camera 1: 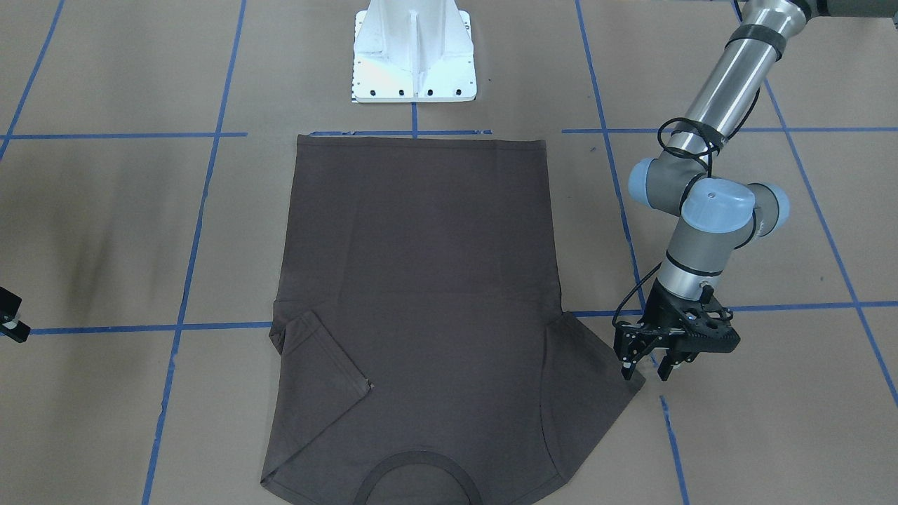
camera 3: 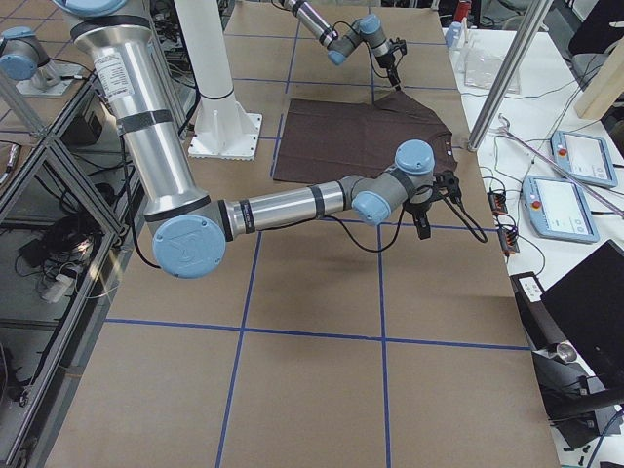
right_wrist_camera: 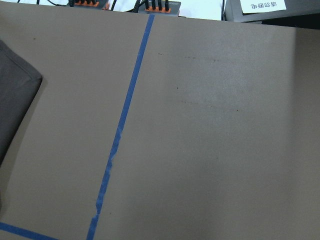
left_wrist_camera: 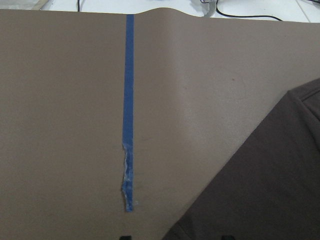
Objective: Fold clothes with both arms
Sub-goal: 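Grasp the sleeve nearest the left gripper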
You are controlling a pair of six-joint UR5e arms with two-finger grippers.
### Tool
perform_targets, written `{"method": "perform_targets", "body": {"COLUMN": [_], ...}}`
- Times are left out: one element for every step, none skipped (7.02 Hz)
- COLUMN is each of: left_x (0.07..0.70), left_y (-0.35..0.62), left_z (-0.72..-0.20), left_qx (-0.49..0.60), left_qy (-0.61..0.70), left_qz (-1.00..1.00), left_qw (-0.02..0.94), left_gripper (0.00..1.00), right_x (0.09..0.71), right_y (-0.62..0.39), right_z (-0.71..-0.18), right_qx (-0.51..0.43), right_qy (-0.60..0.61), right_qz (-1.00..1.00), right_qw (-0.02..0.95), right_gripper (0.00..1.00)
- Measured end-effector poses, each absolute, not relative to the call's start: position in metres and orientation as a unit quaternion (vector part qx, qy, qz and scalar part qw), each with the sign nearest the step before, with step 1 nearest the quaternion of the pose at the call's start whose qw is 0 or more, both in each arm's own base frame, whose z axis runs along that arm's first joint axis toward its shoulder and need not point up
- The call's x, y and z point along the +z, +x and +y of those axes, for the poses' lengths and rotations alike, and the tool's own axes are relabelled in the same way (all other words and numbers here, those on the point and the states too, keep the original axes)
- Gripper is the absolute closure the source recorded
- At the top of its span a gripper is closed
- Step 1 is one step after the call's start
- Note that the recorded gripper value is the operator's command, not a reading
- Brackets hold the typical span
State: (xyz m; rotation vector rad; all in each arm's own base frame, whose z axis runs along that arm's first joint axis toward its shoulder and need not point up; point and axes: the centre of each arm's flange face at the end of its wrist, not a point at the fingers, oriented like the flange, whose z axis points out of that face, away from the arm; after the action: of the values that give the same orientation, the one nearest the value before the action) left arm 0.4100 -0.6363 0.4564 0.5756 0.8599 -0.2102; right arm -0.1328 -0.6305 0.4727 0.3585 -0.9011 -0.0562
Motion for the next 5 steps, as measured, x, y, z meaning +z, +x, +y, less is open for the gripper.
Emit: {"method": "perform_targets", "body": {"left_x": [0.4559, 0.4563, 0.4577, 0.4593, 0.4605], "left_y": [0.4164, 0.4204, 0.4222, 0.4227, 0.4232], "left_z": [-0.6373, -0.6372, -0.6374, -0.6376, -0.6376], "left_qx": [-0.099, -0.098, -0.097, -0.097, -0.097], "left_qy": [0.275, 0.275, 0.273, 0.273, 0.272], "left_qz": [0.408, 0.407, 0.405, 0.404, 0.403], "left_qw": [0.865, 0.866, 0.867, 0.868, 0.868], "left_gripper": [0.34, 0.35, 0.35, 0.36, 0.46], "right_x": [0.4727, 0.4730, 0.4734, 0.4731, 0.4724], "right_y": [-0.1331, -0.1331, -0.1332, -0.1333, -0.1334], "right_z": [-0.6306, -0.6307, -0.6308, -0.6309, -0.6310], "right_qx": [-0.027, -0.027, -0.027, -0.027, -0.028], "right_qy": [0.172, 0.172, 0.172, 0.172, 0.172], "right_qz": [-0.433, -0.433, -0.432, -0.433, -0.433], "right_qw": [0.884, 0.885, 0.885, 0.885, 0.884], "right_gripper": [0.00, 0.00, 0.00, 0.00, 0.00]}}
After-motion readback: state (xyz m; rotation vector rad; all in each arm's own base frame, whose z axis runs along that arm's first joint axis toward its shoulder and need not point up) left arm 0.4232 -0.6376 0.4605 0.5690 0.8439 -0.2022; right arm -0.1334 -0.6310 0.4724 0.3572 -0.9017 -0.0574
